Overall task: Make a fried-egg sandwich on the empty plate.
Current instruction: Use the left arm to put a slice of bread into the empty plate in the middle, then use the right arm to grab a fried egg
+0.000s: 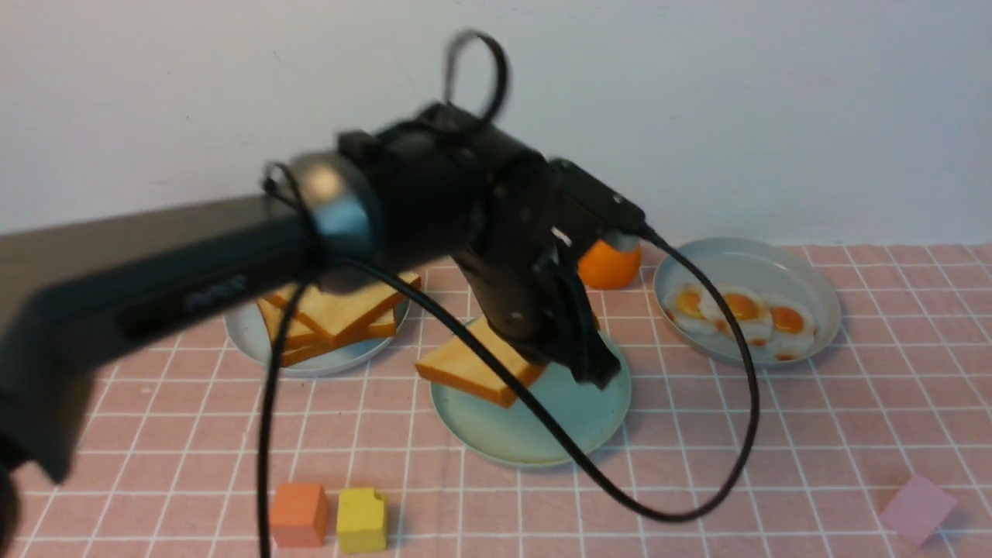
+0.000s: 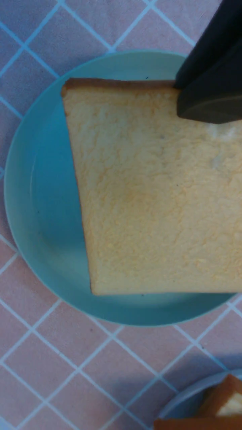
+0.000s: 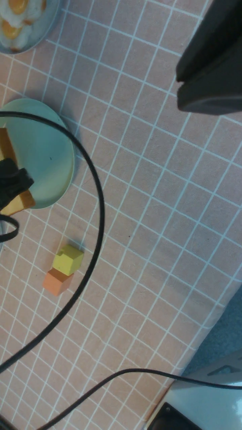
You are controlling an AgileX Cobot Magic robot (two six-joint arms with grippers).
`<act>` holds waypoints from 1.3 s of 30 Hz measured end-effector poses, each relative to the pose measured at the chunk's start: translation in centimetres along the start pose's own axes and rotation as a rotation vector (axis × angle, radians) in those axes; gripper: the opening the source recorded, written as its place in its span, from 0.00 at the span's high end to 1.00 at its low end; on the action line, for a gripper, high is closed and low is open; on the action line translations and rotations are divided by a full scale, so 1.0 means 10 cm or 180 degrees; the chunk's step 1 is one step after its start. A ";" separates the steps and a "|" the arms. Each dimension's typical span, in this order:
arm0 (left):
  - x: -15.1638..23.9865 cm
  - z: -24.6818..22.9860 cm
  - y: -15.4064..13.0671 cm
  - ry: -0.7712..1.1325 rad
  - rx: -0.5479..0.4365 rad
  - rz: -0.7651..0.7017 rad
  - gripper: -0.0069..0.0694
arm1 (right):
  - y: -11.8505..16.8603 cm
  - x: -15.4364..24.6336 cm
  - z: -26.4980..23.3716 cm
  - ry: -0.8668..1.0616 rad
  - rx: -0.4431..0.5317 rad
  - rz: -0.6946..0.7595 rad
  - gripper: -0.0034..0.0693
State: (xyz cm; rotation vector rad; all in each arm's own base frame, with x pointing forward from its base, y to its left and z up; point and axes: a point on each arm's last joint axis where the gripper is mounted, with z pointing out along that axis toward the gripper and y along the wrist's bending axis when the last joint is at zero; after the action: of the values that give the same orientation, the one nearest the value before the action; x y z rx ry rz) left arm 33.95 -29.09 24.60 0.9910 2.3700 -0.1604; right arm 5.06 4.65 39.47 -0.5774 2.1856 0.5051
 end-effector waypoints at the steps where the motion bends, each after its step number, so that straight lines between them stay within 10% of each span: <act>1: 0.01 0.07 -0.01 0.0005 -0.0010 0.0023 0.89 | 0.00 0.01 -0.01 0.0003 -0.0001 -0.0003 0.84; 16: 0.06 0.42 -0.04 -0.0006 0.0010 0.0016 0.87 | 0.02 0.07 -0.05 0.0102 -0.0021 -0.0019 0.84; 32: -0.14 0.15 0.00 0.0301 -0.0009 -0.0314 0.22 | 0.02 0.07 -0.05 0.0109 -0.0021 -0.0017 0.83; 36: -0.25 -0.10 0.00 0.0324 0.0065 -0.0523 0.26 | 0.01 0.05 -0.01 0.0144 -0.0018 -0.0005 0.83; 39: -0.35 -0.72 -0.02 0.0145 0.0315 -0.0692 0.48 | -0.04 -0.01 0.11 0.0278 0.0014 0.0030 0.82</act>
State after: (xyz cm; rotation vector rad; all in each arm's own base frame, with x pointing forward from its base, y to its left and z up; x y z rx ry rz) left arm 32.55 -29.15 32.49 0.7860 2.5295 -0.3431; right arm 6.02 4.95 38.84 -0.5971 2.2725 0.4882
